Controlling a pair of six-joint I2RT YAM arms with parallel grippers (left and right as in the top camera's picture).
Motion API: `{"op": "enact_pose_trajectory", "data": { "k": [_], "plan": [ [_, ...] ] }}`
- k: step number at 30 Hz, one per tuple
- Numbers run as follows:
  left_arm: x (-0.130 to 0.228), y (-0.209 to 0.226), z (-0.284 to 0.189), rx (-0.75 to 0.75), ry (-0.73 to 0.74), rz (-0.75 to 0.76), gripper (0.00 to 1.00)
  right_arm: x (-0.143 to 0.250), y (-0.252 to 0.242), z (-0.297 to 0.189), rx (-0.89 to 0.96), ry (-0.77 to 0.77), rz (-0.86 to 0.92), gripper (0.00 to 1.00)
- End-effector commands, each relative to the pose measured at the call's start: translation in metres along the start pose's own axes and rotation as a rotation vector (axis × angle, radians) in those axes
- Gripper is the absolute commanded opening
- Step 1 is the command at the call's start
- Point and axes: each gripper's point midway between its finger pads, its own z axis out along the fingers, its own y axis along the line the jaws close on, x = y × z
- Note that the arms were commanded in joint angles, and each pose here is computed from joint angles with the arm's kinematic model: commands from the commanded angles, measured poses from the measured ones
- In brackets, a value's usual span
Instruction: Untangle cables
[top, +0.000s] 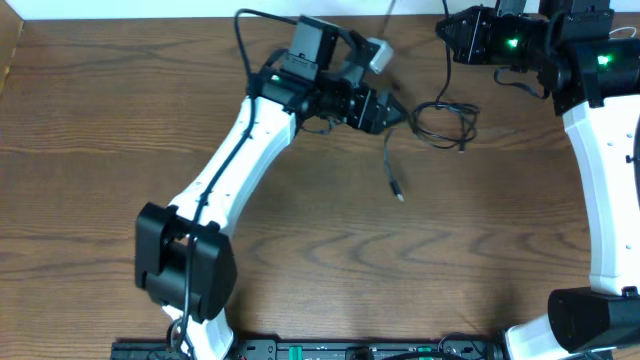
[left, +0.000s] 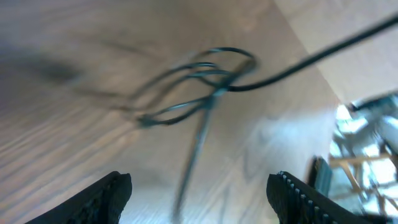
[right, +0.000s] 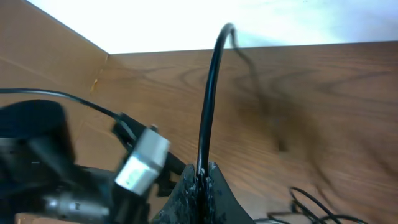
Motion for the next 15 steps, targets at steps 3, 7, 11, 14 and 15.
{"op": "enact_pose_trajectory", "data": {
  "k": [3,7,11,14,15],
  "plan": [
    [0.02,-0.007,0.026,0.117,0.063,0.065,0.75,0.0,0.005,-0.003,-0.024,0.002,0.011,0.01],
    [0.033,0.011,0.044,0.111,0.099,0.03,0.55,0.001,0.005,-0.003,-0.023,0.002,0.008,0.01],
    [0.039,0.027,0.05,0.101,0.114,-0.005,0.08,-0.001,0.002,-0.004,-0.018,-0.003,0.011,0.01],
    [0.037,0.043,0.042,0.063,0.099,-0.029,0.08,-0.007,-0.01,-0.012,-0.013,-0.02,0.031,0.01],
    [0.036,0.054,0.038,0.027,0.092,-0.05,0.08,-0.01,-0.016,-0.017,-0.015,-0.029,0.043,0.01]
  ]
}}
